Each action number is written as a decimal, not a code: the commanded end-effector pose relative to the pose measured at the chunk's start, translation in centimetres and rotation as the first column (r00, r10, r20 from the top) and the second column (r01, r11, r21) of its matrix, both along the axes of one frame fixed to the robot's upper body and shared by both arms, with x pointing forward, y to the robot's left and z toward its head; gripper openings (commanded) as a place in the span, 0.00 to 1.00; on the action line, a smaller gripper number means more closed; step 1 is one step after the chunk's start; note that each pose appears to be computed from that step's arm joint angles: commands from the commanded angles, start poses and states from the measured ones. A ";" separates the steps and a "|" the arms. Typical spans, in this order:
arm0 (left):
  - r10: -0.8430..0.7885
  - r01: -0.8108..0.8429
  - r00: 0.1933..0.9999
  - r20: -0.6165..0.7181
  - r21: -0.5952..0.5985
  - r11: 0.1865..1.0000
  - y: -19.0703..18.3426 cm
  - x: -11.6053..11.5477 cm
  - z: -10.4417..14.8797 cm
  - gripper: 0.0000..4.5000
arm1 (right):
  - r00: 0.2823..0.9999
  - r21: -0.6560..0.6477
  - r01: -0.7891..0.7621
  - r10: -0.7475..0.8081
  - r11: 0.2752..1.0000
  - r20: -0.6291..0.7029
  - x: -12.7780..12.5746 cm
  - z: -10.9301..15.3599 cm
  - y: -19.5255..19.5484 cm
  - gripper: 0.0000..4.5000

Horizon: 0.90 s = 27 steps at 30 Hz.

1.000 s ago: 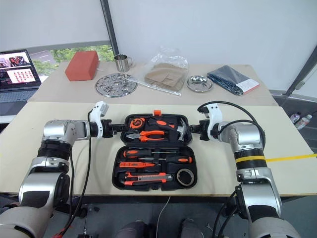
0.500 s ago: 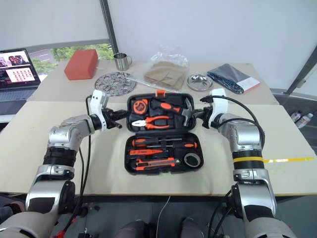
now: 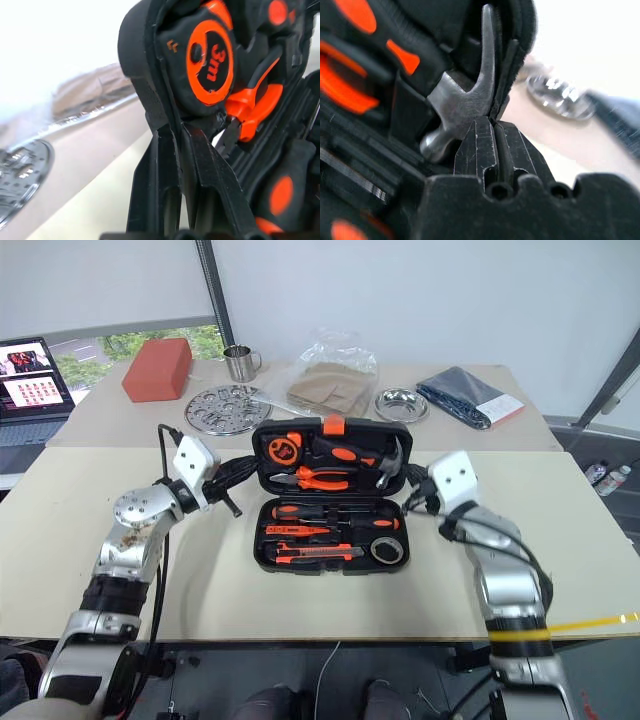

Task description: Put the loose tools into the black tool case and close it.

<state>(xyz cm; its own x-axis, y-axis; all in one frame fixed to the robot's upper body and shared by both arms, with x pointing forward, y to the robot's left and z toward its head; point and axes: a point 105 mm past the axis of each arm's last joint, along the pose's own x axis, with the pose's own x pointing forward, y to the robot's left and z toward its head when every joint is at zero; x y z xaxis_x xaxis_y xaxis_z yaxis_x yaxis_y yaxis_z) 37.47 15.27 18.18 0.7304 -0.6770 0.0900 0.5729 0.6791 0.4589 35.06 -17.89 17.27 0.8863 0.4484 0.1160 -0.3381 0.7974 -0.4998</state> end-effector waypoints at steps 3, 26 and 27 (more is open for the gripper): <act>0.093 -0.108 0.985 -0.147 -0.097 0.989 4.4 -3.2 0.1 0.30 | 1.000 0.007 -0.001 0.001 1.000 -0.011 -4.2 1.3 -2.7 0.16; -0.073 0.120 0.962 -0.264 0.168 0.978 -1.7 5.9 0.4 0.01 | 0.707 -0.127 -0.528 0.352 0.839 -0.614 -11.1 -7.1 2.2 0.00; -0.111 0.167 0.960 -0.258 0.204 0.965 -2.7 5.8 0.1 0.01 | 0.706 -0.134 -0.527 0.344 0.839 -0.619 -10.8 -7.3 2.2 0.00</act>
